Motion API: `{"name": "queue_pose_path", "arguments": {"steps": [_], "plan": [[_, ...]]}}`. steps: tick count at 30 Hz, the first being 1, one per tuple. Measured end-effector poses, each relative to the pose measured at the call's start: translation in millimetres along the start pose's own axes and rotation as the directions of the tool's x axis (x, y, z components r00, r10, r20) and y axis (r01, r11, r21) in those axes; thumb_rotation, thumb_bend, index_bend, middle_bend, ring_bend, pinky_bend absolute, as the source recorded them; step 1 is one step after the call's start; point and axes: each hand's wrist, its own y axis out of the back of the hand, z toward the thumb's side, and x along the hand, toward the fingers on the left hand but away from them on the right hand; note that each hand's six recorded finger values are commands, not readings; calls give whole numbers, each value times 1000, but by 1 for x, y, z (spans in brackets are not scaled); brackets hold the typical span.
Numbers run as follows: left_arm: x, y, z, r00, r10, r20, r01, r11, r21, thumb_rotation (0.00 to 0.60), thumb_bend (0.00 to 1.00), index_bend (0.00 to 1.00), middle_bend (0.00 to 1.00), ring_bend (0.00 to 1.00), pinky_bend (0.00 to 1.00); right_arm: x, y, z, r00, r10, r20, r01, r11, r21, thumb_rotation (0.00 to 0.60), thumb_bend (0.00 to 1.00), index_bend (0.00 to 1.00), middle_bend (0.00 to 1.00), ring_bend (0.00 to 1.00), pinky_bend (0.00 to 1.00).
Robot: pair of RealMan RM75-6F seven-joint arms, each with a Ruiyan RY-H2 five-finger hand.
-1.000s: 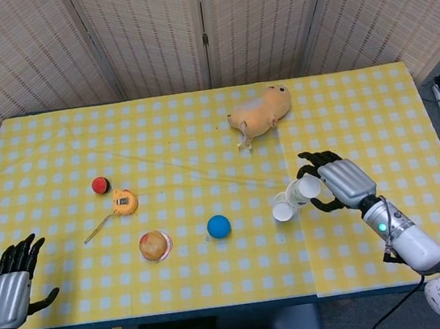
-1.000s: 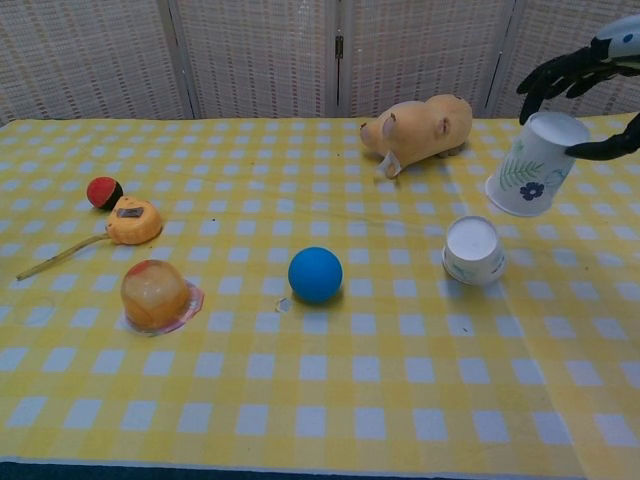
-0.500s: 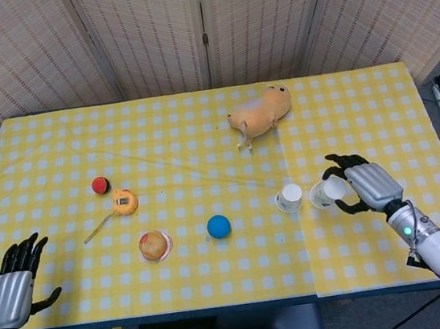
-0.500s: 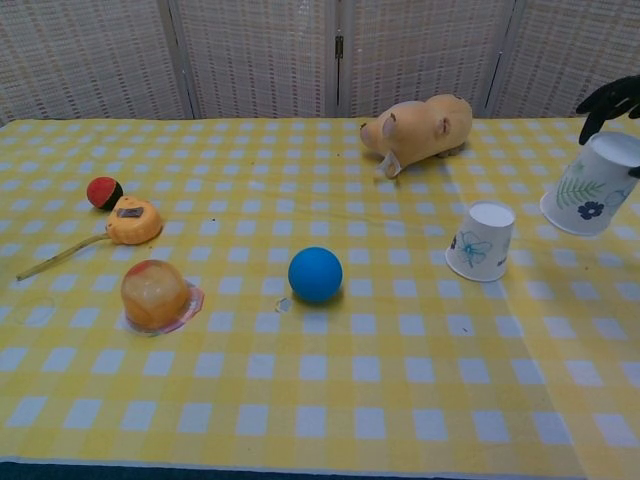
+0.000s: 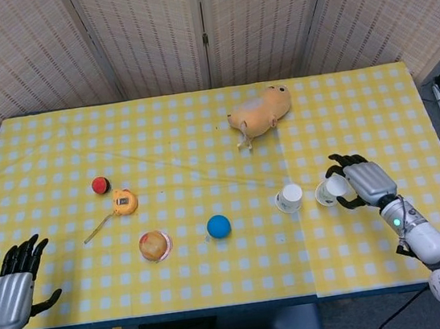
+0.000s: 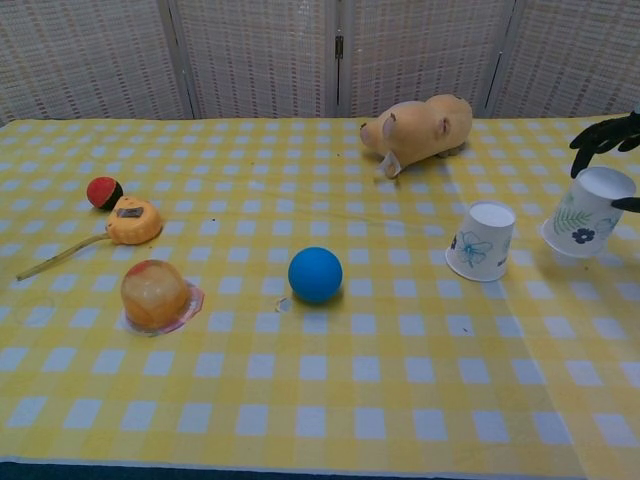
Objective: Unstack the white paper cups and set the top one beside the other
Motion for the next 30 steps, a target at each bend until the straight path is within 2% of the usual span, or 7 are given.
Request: {"name": "queue_pose_path", "arguments": {"steps": [12, 24, 30], "plan": [[-1, -1, -2, 1000, -3, -8, 3, 1000, 1, 600, 249, 71, 7, 23, 0, -34, -19, 13, 1000, 30, -9, -29, 1000, 7, 600, 442, 392, 106, 115, 99], [-1, -1, -3, 1000, -3, -9, 3, 1000, -1, 600, 249, 71, 8, 23, 0, -38, -25, 14, 999, 41, -8, -41, 999, 11, 600, 443, 392, 102, 113, 98], [0, -2, -2, 1000, -5, -5, 5, 1000, 0, 600, 248, 71, 8, 23, 0, -36, -27, 10, 999, 51, 3, -51, 998, 24, 600, 442, 339, 92, 109, 94]]}}
